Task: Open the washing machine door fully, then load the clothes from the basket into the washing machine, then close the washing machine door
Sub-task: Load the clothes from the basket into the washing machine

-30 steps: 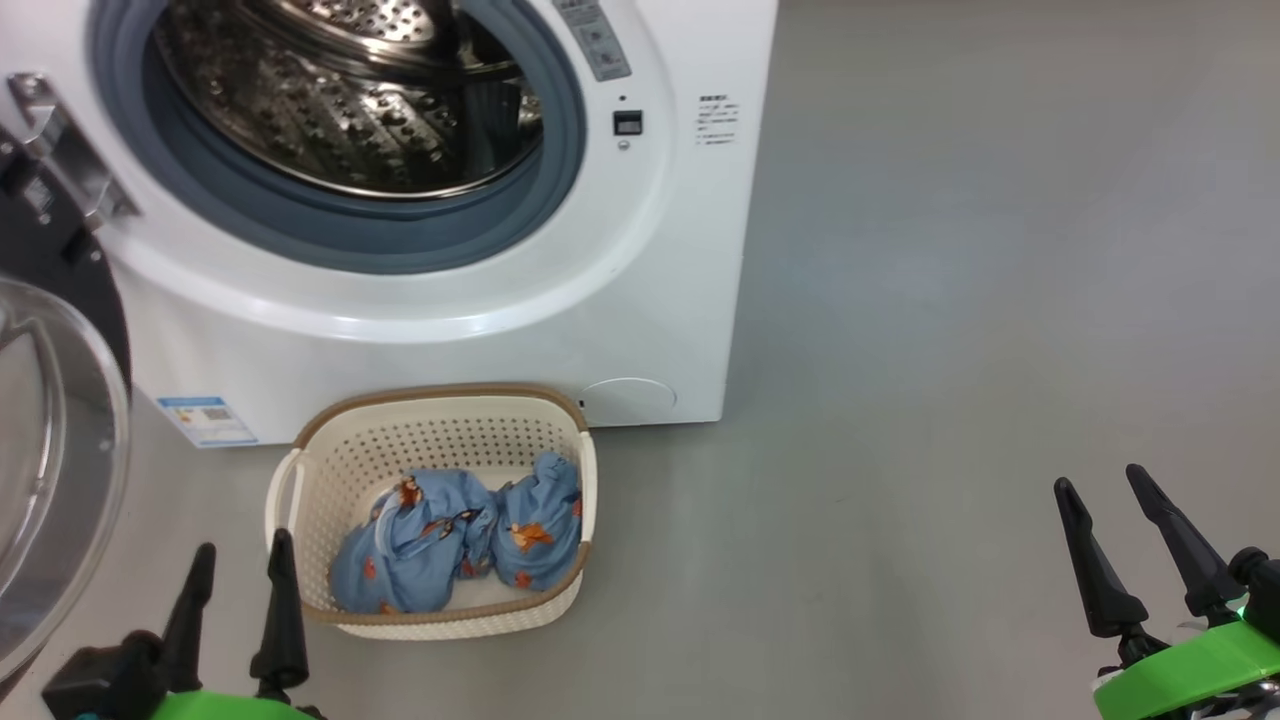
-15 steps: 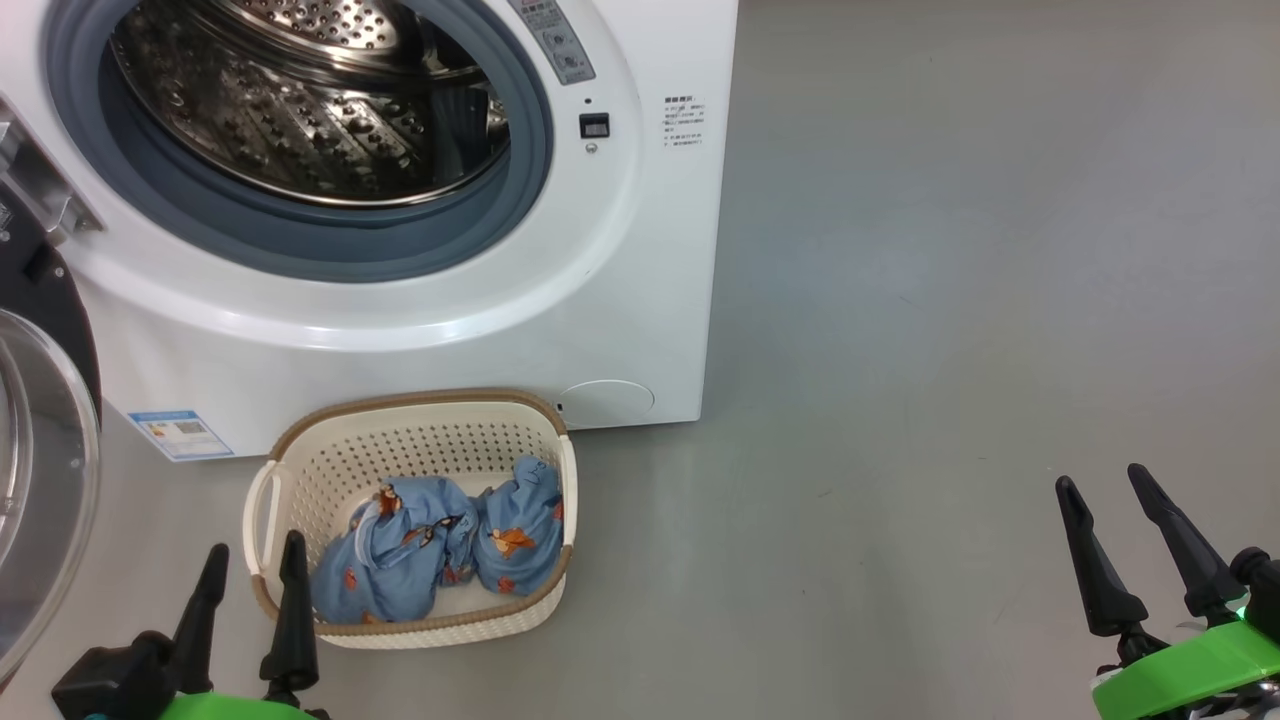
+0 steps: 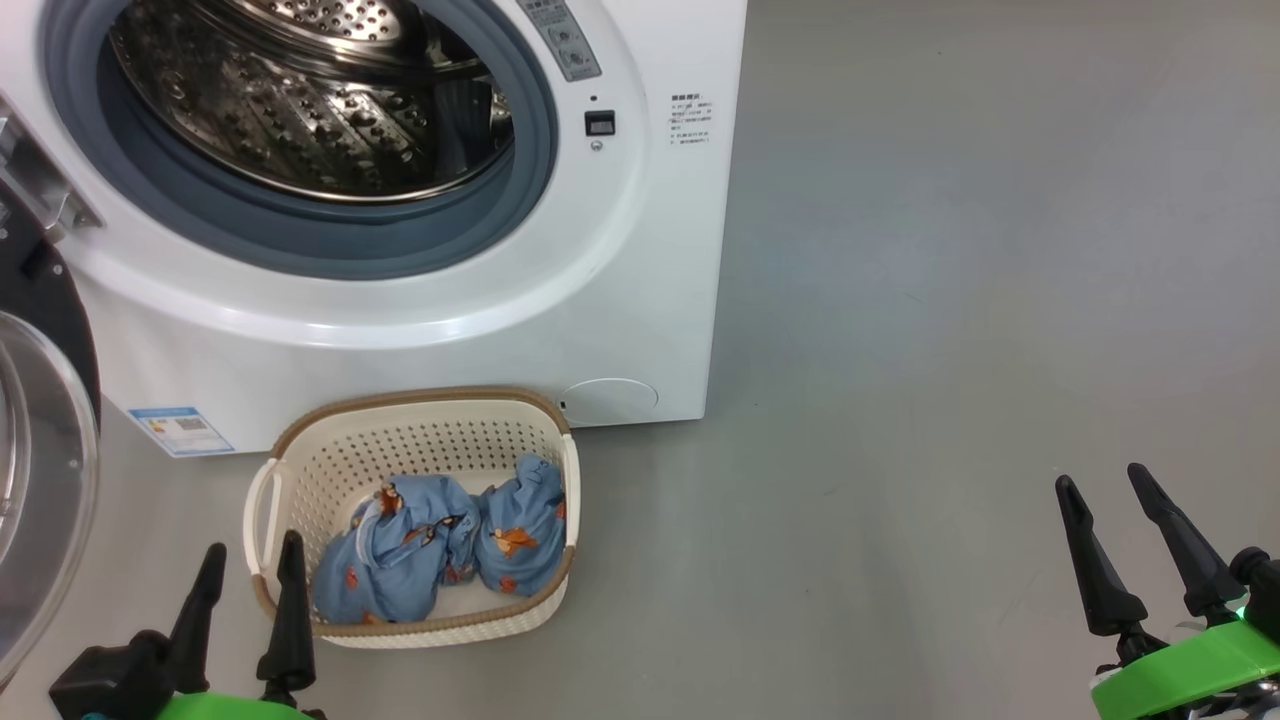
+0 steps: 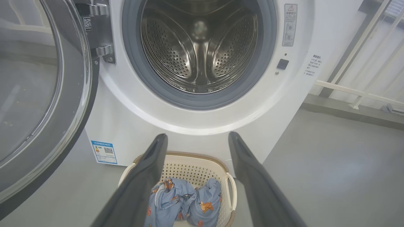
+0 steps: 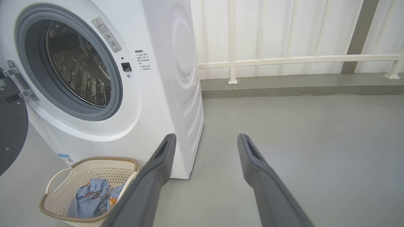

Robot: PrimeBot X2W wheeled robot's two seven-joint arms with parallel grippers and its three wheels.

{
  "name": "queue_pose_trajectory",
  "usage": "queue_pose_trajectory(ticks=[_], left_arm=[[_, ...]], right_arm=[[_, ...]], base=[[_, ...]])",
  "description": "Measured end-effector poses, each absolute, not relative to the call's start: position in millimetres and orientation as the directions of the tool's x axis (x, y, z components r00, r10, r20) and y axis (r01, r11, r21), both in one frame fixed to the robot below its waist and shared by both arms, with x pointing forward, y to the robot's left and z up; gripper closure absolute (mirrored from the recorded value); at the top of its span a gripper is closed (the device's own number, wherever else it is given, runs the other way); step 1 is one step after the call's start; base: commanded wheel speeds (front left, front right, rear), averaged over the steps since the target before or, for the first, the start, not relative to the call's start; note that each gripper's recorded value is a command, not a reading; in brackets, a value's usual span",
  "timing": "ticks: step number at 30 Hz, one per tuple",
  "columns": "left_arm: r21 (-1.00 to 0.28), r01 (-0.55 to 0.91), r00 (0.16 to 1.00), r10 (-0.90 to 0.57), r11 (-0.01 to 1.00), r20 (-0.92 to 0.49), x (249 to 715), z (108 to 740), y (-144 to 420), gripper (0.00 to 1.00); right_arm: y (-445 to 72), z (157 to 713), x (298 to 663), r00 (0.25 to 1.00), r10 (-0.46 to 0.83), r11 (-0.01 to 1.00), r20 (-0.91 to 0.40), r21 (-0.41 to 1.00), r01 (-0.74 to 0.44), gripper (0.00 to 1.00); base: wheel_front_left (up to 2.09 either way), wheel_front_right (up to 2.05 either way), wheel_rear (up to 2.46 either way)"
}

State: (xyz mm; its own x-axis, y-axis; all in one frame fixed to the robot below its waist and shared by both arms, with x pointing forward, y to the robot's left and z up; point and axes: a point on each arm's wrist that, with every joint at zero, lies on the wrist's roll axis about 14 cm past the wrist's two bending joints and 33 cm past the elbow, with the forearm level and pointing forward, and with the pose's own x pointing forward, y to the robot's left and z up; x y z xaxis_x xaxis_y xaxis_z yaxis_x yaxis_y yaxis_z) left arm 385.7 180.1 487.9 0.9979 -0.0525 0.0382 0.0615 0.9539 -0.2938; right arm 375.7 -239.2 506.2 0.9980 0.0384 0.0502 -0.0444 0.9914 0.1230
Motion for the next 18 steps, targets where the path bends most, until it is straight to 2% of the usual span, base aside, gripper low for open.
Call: queue_pose_trajectory(ticks=[18], left_arm=[[-0.301, 0.058, 0.998, -0.054, 0.952, 0.020, 392.2, 481.0, 179.6, 0.00]], right_arm=[[-237.8, 496.7, 380.5, 0.999, 0.040, 0.991, 0.024, 0.127, -0.043, 0.00]], base=[[1.00, -1.26, 0.26]])
